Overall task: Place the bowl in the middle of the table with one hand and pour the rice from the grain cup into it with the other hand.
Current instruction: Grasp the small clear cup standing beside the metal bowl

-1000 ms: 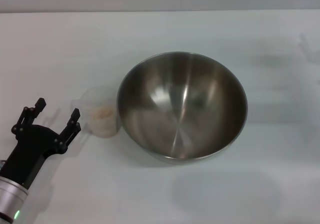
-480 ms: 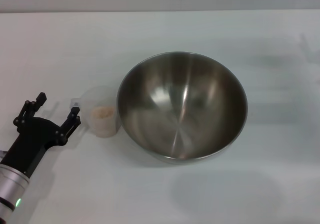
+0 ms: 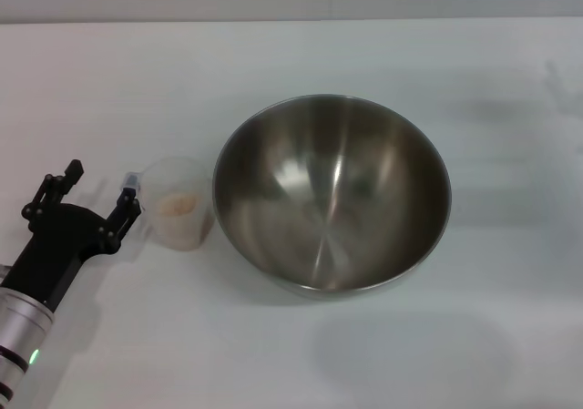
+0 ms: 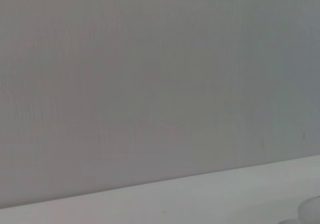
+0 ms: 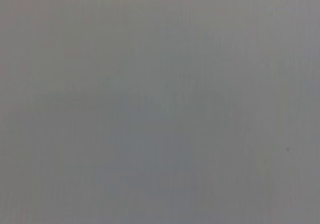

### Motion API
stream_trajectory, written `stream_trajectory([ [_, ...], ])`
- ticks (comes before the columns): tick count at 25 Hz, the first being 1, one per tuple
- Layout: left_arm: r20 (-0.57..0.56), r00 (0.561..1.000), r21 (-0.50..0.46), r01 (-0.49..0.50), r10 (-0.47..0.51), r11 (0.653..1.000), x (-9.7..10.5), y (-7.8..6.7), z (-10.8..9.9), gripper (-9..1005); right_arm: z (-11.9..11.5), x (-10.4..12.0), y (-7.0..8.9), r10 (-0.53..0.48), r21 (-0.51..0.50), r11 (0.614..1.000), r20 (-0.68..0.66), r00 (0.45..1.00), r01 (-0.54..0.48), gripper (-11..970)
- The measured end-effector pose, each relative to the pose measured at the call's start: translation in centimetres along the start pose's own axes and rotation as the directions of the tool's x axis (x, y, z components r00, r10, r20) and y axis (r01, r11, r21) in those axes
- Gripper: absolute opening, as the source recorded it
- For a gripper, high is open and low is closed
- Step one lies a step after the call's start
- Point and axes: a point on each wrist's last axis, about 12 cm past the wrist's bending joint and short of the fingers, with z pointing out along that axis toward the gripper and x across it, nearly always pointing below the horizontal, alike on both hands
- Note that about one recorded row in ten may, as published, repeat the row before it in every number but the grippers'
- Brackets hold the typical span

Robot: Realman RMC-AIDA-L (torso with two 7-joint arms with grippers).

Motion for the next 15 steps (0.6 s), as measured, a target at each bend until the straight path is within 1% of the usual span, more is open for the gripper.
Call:
stream_trajectory([
  [4, 0.000, 1.000, 0.011, -0.003, 0.003, 1.000, -0.02, -0.15, 0.05, 805, 0.02, -0.04, 0.02, 0.000, -0.001, 1.000, 0.003, 1.000, 0.000, 743],
  [14, 0.009, 1.000, 0.025, -0.003, 0.003, 1.000, -0.16, -0.41, 0.20, 337, 0.06, -0.05, 0.04, 0.002, -0.002, 1.000, 0.003, 1.000, -0.002, 743],
  [15, 0.009, 1.000, 0.025, -0.003, 0.003, 1.000, -0.16, -0.41, 0.20, 304, 0.06, -0.05, 0.04, 0.002, -0.002, 1.000, 0.003, 1.000, -0.002, 743],
])
